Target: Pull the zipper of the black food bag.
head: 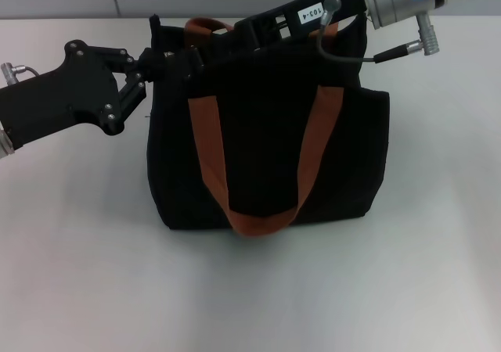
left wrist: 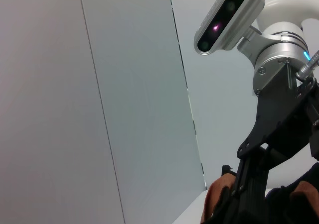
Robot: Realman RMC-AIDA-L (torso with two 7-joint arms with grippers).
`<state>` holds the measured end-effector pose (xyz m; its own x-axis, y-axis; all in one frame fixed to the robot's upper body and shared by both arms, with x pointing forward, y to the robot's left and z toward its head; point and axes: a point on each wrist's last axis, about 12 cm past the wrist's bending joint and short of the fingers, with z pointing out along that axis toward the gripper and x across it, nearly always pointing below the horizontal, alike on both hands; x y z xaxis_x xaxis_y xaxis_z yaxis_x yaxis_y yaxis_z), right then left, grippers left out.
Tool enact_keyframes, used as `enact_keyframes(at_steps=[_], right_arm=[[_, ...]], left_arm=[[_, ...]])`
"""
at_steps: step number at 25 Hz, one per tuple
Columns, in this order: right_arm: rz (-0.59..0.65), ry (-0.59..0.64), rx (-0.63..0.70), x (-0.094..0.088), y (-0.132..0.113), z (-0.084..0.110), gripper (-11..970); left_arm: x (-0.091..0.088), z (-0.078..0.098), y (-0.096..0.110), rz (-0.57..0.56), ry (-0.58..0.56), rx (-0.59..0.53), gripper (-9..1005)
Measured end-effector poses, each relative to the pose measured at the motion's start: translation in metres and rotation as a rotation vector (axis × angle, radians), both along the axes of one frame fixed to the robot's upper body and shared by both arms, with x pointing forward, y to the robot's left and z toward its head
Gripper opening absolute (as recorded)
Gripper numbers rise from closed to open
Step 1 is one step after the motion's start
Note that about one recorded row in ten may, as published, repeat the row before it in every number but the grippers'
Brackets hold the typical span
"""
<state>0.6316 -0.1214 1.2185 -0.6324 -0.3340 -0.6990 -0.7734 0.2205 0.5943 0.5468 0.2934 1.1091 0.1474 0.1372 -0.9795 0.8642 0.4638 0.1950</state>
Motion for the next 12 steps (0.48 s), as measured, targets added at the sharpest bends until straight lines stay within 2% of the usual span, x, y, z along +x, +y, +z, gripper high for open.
enact_keyframes(at_steps=[12], right_arm=[[-0.007,-0.007,-0.002,0.0010,0.0009,-0.0005,677]], left_arm=[[-0.0008,-0.0007,0.0013,0.003,0.002,0.001,31]])
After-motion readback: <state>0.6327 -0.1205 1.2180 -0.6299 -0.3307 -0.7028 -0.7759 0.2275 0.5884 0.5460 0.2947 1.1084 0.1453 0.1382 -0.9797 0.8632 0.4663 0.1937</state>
